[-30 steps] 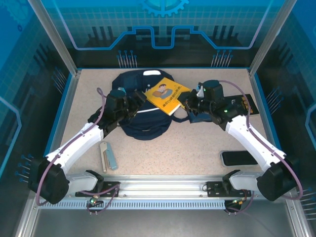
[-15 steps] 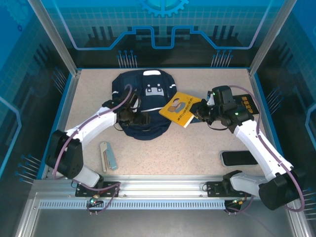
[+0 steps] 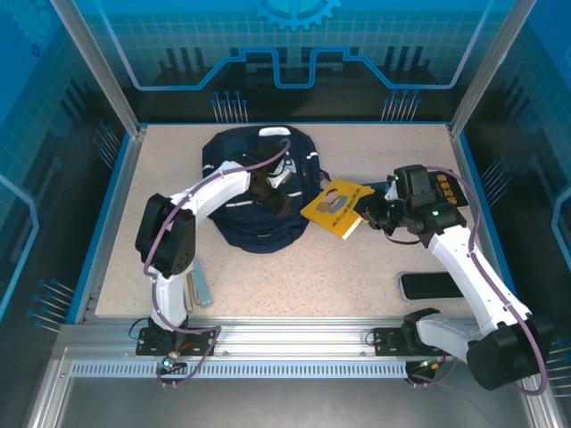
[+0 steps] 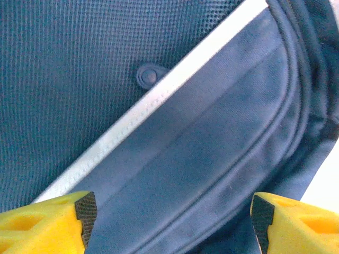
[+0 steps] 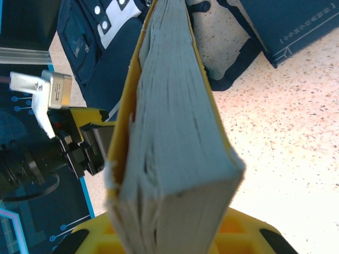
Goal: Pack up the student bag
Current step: Open the student bag at the top-center of the table, then place the book in the student bag, then close the student bag at the top-center of the table, then move the book to the bottom-center of the table.
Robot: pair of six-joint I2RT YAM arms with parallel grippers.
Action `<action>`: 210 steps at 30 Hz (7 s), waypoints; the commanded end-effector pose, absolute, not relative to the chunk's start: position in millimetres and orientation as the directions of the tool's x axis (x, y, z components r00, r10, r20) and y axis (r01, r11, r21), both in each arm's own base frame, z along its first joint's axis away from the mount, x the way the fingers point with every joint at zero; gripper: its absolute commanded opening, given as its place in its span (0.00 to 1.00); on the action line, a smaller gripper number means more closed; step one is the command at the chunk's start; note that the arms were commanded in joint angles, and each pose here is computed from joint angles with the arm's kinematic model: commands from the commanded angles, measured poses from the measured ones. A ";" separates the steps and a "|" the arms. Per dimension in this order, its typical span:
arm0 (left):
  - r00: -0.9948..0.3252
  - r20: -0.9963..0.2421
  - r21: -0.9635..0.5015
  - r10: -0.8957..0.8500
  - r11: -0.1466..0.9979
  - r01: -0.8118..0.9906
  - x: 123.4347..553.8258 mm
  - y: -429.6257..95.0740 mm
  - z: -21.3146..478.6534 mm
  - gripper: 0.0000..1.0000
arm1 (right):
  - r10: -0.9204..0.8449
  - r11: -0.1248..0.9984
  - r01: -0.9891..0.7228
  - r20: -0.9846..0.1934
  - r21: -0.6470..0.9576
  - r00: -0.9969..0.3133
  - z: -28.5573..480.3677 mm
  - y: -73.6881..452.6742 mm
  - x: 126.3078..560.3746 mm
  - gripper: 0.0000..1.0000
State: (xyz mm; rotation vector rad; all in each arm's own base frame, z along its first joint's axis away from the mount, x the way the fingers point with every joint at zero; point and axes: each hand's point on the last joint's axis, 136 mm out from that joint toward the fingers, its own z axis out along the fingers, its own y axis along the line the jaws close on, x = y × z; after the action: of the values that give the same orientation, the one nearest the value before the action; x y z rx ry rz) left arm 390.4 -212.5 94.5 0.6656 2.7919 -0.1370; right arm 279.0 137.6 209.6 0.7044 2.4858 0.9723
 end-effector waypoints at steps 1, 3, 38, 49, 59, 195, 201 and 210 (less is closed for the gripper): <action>-0.823 -0.187 0.023 0.537 0.840 0.543 384.3 -205.7 85.8 0.79 | 0.568 0.619 0.268 -0.185 0.738 -0.802 222.1 136.5 277.4 0.04; -0.799 -0.157 0.029 0.581 0.811 0.584 381.7 -207.6 79.8 0.79 | 0.569 0.617 0.272 -0.180 0.739 -0.803 220.6 136.1 276.2 0.04; -0.604 -0.334 0.453 0.724 0.685 0.570 437.5 -216.6 161.5 0.00 | 0.570 0.606 0.270 -0.172 0.748 -0.803 218.2 137.7 275.8 0.04; -0.529 -0.642 0.395 0.555 0.831 0.392 443.3 -224.5 260.3 0.00 | 0.488 0.564 0.108 -0.225 0.818 -0.844 242.6 164.8 279.7 0.04; -0.450 -0.762 0.382 0.466 0.884 0.270 440.5 -236.7 303.6 0.00 | 0.488 0.485 0.097 -0.178 0.869 -0.854 232.5 207.3 300.9 0.03; -0.880 -0.397 -0.584 -0.260 0.811 0.024 305.9 -262.1 189.7 0.98 | 0.318 0.935 0.297 -0.091 0.193 -0.944 67.5 77.5 302.8 0.86; -0.898 -0.355 -0.604 -0.261 0.797 0.007 298.6 -278.7 174.7 0.98 | 0.316 0.929 0.294 -0.069 0.224 -0.946 61.6 61.7 333.2 0.91; -0.919 -0.317 -0.610 -0.235 0.792 0.008 292.8 -294.4 161.2 0.98 | 0.315 0.927 0.310 0.011 0.212 -0.949 32.7 62.6 325.1 0.92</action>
State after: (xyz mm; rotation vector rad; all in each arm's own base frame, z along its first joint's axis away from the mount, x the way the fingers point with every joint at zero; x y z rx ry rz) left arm 296.2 -284.7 165.2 -0.1651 2.5858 -0.8415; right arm 337.8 62.2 41.6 0.5089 3.0052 0.3227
